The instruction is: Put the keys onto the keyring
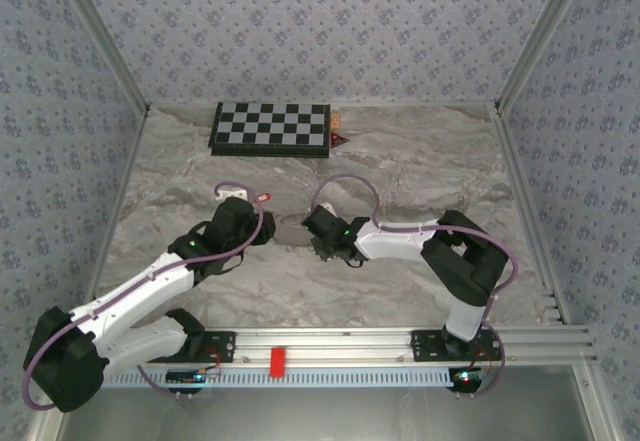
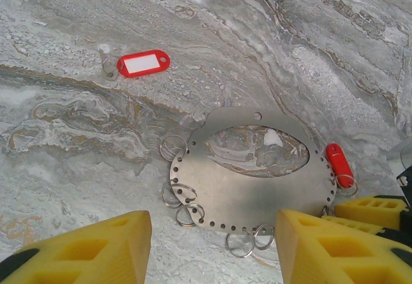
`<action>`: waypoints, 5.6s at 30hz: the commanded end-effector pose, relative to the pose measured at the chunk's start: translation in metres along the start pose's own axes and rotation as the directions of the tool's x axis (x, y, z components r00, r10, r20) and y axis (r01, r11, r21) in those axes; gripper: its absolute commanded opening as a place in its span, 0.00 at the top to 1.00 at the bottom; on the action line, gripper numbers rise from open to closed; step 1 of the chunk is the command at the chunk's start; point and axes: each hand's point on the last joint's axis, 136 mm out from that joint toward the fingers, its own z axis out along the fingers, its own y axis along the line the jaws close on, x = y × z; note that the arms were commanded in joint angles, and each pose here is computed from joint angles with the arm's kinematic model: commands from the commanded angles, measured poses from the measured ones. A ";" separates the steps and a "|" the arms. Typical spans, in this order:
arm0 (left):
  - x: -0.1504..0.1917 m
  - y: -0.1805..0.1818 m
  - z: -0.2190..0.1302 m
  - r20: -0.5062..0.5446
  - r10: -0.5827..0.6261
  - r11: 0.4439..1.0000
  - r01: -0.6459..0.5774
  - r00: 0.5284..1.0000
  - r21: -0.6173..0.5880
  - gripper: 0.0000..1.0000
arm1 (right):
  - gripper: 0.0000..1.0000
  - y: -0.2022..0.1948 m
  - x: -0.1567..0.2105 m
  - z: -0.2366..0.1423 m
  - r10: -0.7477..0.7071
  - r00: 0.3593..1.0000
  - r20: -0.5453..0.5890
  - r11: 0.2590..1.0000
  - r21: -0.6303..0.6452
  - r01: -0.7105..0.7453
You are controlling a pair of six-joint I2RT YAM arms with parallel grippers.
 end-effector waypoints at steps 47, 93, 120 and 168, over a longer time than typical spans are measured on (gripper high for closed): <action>-0.007 -0.009 -0.005 0.018 -0.021 0.998 0.020 1.000 0.054 0.46 | 1.00 -0.026 -0.038 -0.052 0.053 0.980 0.194 0.994 -0.107 -0.033; -0.084 -0.139 -0.099 0.367 0.196 0.740 -0.383 0.909 0.553 0.46 | 1.00 -0.034 -0.146 -0.264 0.267 0.587 0.764 0.684 -0.579 0.444; -0.115 -0.208 -0.126 0.361 0.047 0.513 -0.332 0.932 0.792 0.59 | 1.00 -0.023 -0.154 -0.306 0.492 0.548 0.677 0.490 -0.735 0.468; -0.083 -0.210 -0.113 0.274 0.322 0.519 -0.411 0.906 0.749 1.00 | 0.65 -0.050 -0.119 -0.259 0.277 0.656 0.702 0.759 -0.579 0.299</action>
